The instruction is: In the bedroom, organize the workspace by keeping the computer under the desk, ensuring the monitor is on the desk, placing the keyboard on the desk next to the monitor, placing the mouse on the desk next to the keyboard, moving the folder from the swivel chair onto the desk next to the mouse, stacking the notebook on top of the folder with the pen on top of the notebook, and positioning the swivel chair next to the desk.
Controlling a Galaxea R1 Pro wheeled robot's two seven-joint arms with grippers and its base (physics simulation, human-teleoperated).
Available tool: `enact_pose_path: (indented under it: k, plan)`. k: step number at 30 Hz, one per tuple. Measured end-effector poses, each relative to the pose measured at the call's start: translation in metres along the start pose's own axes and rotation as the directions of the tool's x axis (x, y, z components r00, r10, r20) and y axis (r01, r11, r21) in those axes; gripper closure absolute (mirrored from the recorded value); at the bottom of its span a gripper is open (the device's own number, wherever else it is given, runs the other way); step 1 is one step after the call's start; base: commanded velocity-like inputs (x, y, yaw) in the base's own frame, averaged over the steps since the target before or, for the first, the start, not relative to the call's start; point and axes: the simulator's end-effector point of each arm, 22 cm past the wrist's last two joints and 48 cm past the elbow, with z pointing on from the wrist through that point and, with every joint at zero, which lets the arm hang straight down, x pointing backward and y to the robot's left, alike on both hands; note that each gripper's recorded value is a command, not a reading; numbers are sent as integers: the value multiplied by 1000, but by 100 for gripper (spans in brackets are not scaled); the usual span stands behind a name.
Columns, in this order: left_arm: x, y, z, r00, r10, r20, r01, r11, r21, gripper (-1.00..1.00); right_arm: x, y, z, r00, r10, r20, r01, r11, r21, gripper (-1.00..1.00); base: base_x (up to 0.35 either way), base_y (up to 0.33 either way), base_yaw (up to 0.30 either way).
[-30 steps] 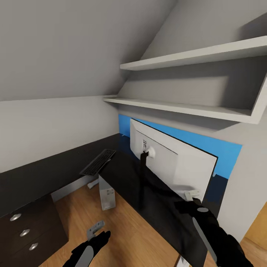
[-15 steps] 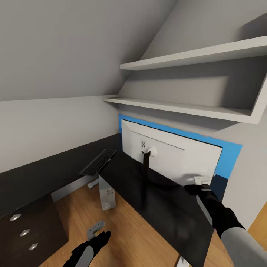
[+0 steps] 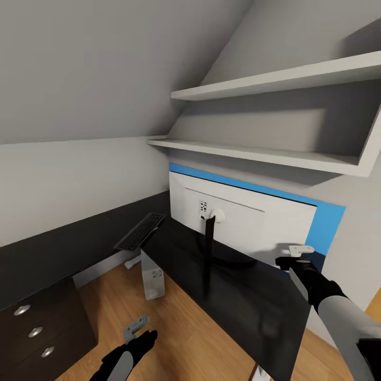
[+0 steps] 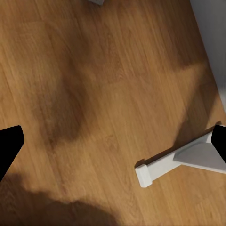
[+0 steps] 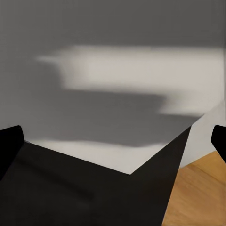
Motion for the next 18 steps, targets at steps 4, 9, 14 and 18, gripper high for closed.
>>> enact_pose_path:
  k: [4,9,14,18]
  plan:
    - [1,1,0,1000,1,-1,-1,1000,-1,-100,0,1,0,1000,2,1,-2,1000,-1,-100,0,0,0]
    - [2,3,0,1000,2,-2,-2,1000,-4,-100,1,3,0,1000,3,0,-3,1000,-4,-100,0,0,0]
    - [2,4,0,1000,1,-2,-1,1000,-5,-100,-1,4,0,1000,3,5,-3,1000,-6,-100,0,0,0]
    - [2,4,0,1000,1,-2,-1,1000,-6,-100,-2,4,0,1000,3,7,-3,1000,-6,-100,0,0,0]
